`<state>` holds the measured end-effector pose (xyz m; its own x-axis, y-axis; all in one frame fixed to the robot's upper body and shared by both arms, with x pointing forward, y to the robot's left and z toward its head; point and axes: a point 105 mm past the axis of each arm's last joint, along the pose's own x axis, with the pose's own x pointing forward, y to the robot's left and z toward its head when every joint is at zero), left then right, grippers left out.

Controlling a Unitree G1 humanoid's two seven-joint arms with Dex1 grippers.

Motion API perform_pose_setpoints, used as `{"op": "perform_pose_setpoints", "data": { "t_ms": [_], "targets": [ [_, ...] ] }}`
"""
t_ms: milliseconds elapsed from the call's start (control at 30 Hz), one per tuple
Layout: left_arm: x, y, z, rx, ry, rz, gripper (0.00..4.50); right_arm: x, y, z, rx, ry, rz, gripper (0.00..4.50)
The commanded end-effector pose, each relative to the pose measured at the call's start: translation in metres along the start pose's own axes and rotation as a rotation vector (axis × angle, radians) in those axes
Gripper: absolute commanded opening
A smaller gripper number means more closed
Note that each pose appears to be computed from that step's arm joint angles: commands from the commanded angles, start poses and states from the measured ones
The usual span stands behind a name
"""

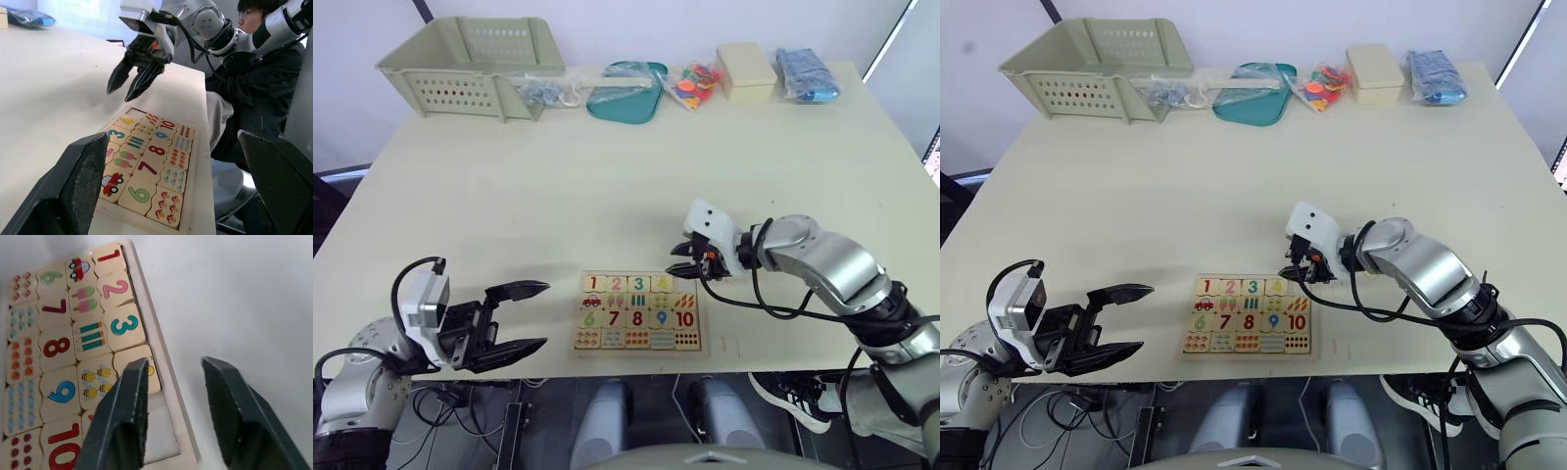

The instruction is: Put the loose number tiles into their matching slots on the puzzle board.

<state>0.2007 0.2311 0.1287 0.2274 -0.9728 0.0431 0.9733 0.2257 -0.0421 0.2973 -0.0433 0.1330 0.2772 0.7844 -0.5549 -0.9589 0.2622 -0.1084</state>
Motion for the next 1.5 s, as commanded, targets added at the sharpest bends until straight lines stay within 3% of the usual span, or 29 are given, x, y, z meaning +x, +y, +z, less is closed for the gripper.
{"op": "perform_pose_setpoints", "data": {
  "t_ms": [33,100,600,1500],
  "targets": [
    [-0.006,-0.005,0.006,0.031,-0.001,-0.008,4.50,0.001,0.000,0.006,-0.043,-0.021,0.006,0.63],
    [-0.008,-0.006,0.005,0.028,0.003,0.001,4.50,0.002,0.000,0.005,-0.051,-0.017,0.005,0.09],
    [-0.022,-0.007,0.001,0.020,0.032,0.060,4.50,0.005,-0.002,-0.005,-0.079,0.020,0.009,0.09],
    [-0.022,-0.012,0.002,0.020,0.030,0.057,4.50,0.014,0.003,-0.011,-0.091,0.054,0.021,0.09]
  ]
}}
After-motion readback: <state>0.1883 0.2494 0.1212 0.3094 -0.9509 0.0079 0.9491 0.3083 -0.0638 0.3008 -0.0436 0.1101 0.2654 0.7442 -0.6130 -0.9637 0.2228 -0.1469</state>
